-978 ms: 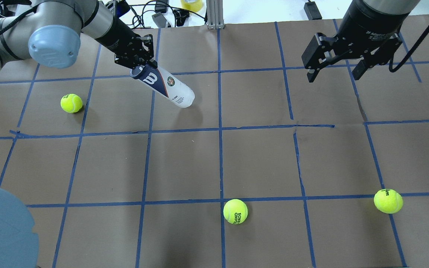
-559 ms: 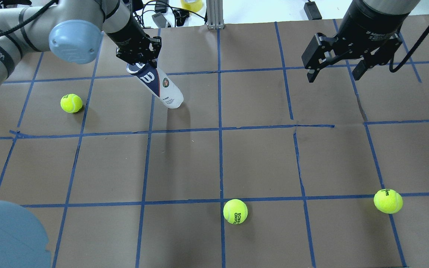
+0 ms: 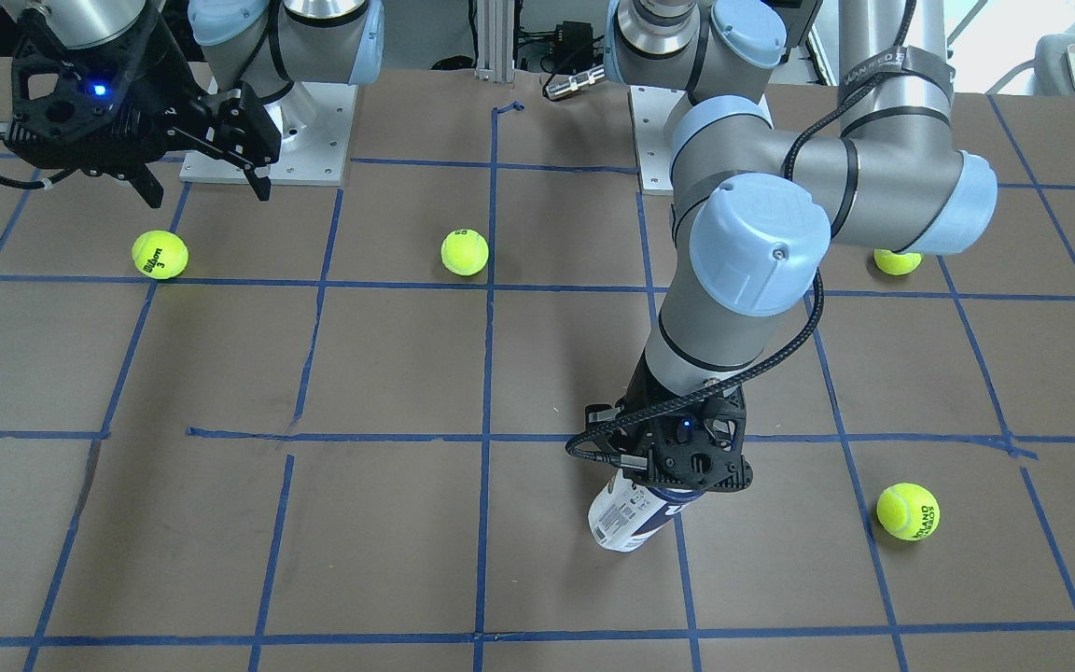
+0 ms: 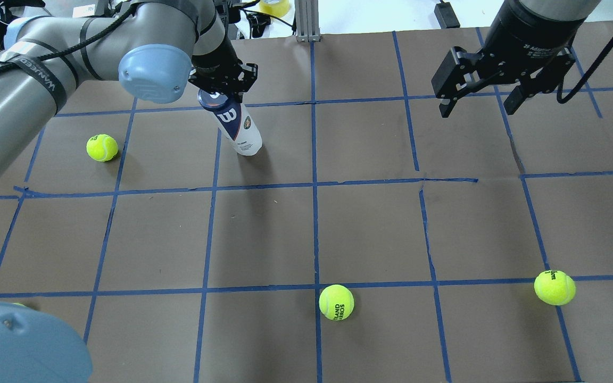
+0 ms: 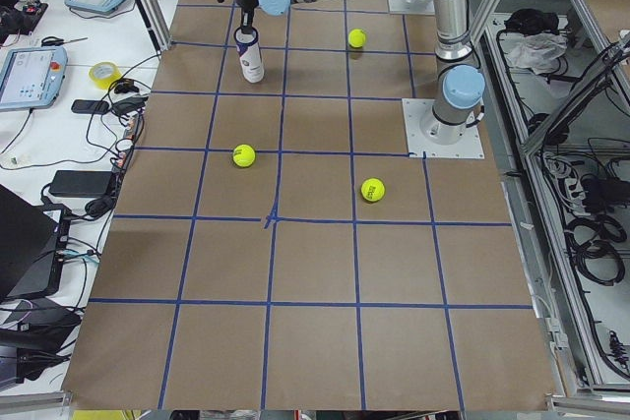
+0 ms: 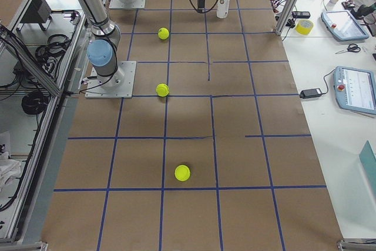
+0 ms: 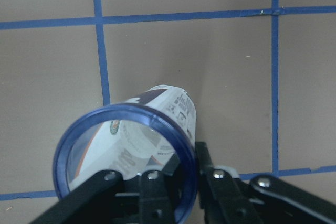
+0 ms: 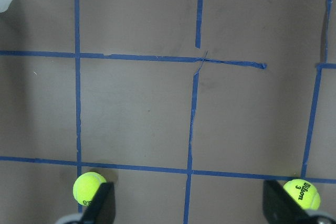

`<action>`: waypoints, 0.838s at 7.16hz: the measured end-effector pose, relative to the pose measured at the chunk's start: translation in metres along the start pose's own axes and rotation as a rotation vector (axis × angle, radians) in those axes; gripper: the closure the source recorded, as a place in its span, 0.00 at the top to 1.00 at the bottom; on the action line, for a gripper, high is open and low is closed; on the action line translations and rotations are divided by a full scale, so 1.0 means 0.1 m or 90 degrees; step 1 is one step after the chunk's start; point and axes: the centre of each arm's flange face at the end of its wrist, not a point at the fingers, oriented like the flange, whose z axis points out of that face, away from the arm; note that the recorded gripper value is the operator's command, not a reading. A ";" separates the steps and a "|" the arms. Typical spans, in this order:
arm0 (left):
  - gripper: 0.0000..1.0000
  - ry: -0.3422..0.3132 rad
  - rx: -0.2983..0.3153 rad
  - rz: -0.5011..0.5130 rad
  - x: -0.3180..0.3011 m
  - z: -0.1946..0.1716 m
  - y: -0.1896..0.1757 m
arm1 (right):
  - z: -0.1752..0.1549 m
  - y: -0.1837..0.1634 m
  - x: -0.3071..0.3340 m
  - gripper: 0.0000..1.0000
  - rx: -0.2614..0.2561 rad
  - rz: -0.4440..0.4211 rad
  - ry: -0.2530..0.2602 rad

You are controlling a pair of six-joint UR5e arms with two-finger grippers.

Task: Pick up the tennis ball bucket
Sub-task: 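Lift the tube's gripped end with the left gripper, rotating it upright, then set the tube upright on the table and open the left gripper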

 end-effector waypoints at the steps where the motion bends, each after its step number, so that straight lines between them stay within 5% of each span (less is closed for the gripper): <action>1: 1.00 0.001 -0.002 0.001 0.03 0.01 0.02 | -0.05 0.02 0.00 1.00 0.007 0.003 0.010; 6: 1.00 0.029 0.012 -0.005 0.06 -0.53 0.12 | -0.12 -0.05 -0.01 1.00 0.060 0.013 0.016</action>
